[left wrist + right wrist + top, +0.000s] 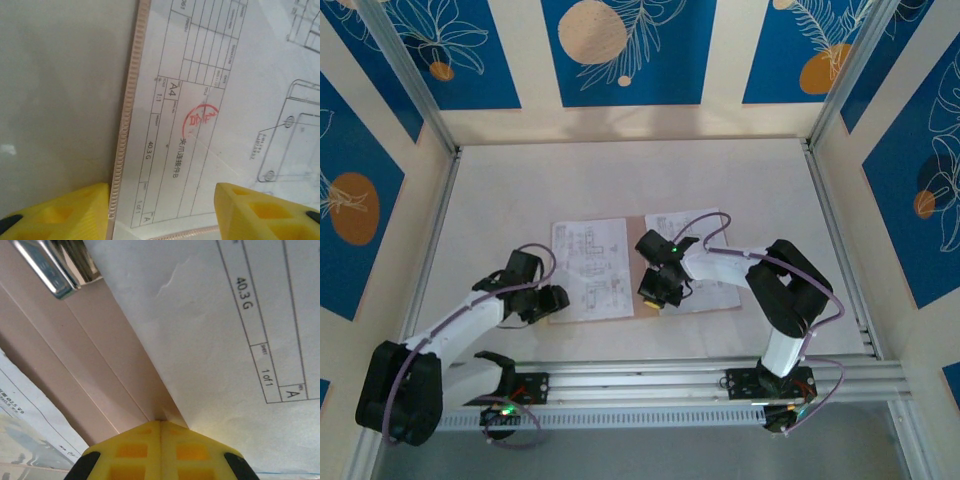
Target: Put the files into the folder
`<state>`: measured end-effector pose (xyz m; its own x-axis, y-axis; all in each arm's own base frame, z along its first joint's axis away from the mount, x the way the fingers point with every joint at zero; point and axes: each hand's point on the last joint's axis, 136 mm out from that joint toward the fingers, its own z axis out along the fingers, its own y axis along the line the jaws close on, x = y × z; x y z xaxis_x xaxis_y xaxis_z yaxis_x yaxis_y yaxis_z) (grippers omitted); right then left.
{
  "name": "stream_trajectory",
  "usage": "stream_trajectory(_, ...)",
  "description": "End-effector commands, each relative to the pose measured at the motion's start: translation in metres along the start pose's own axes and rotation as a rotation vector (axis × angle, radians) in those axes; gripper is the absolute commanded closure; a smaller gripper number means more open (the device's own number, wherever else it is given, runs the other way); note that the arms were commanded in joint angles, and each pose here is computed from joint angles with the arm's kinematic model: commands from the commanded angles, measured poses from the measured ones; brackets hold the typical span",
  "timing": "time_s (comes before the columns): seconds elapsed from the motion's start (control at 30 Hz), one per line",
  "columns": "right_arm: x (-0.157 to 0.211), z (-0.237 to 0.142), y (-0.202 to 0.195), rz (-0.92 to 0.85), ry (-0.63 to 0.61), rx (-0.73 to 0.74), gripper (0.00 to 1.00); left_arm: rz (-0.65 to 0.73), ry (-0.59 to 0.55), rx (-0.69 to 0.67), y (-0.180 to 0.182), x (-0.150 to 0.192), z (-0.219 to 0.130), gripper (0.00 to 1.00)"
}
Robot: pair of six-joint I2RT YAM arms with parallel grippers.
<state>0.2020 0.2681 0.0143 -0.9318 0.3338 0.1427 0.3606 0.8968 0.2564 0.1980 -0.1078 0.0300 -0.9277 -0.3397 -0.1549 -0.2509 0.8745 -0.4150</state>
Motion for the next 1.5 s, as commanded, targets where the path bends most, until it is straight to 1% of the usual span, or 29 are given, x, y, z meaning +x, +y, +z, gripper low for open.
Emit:
stream_trajectory(0.0,0.005,0.018,-0.028,0.037,0.033,0.114,1.00,0.043,-0.024,0.210,-0.043,-0.008,-0.012,0.46)
stream_trajectory(0.17,0.004,0.018,-0.028,0.038,0.034,0.111,1.00,0.052,-0.046,0.211,-0.044,-0.008,-0.023,0.49)
stream_trajectory(0.33,0.004,0.019,-0.028,0.038,0.041,0.112,1.00,0.057,-0.059,0.259,-0.052,-0.008,-0.031,0.53)
stream_trajectory(0.5,0.001,0.017,-0.030,0.044,0.042,0.105,1.00,0.062,-0.097,0.292,-0.060,-0.011,-0.046,0.57)
stream_trajectory(0.57,0.000,0.016,-0.030,0.043,0.041,0.105,1.00,0.064,-0.097,0.296,-0.061,-0.011,-0.050,0.63)
stream_trajectory(0.63,0.000,0.016,-0.030,0.042,0.041,0.103,1.00,0.068,-0.094,0.302,-0.063,-0.011,-0.051,0.72)
stream_trajectory(0.73,-0.001,0.015,-0.029,0.041,0.040,0.099,1.00,0.070,-0.084,0.304,-0.065,-0.011,-0.052,0.76)
stream_trajectory(0.77,-0.002,0.015,-0.028,0.042,0.039,0.097,1.00,0.070,-0.082,0.305,-0.066,-0.011,-0.052,0.79)
stream_trajectory(0.87,-0.004,0.010,-0.021,0.027,0.028,0.061,1.00,0.077,-0.089,0.283,-0.065,-0.014,-0.054,0.99)
stream_trajectory(0.9,-0.006,0.006,-0.015,0.008,0.015,0.038,1.00,0.078,-0.093,0.267,-0.063,-0.015,-0.056,1.00)
stream_trajectory(0.97,-0.008,-0.008,0.003,-0.055,-0.017,-0.023,0.92,0.085,-0.111,0.220,-0.058,-0.018,-0.061,1.00)
stream_trajectory(1.07,-0.009,-0.040,0.034,-0.149,-0.070,-0.124,0.75,0.102,-0.148,0.123,-0.046,-0.024,-0.075,1.00)
stream_trajectory(1.13,-0.011,-0.065,0.046,-0.175,-0.105,-0.179,0.65,0.118,-0.180,0.060,-0.039,-0.028,-0.088,1.00)
stream_trajectory(1.17,-0.012,-0.074,0.048,-0.177,-0.116,-0.199,0.62,0.129,-0.195,0.039,-0.037,-0.030,-0.094,1.00)
stream_trajectory(1.2,-0.014,-0.085,0.049,-0.172,-0.133,-0.221,0.59,0.142,-0.205,0.015,-0.035,-0.032,-0.100,1.00)
stream_trajectory(1.27,-0.020,-0.099,0.041,-0.144,-0.155,-0.247,0.58,0.168,-0.227,-0.033,-0.031,-0.035,-0.113,1.00)
stream_trajectory(1.37,-0.033,-0.111,0.014,-0.071,-0.182,-0.264,0.58,0.211,-0.247,-0.079,-0.030,-0.040,-0.130,1.00)
stream_trajectory(1.47,-0.042,-0.112,-0.020,0.013,-0.189,-0.272,0.59,0.270,-0.255,-0.083,-0.038,-0.046,-0.144,1.00)
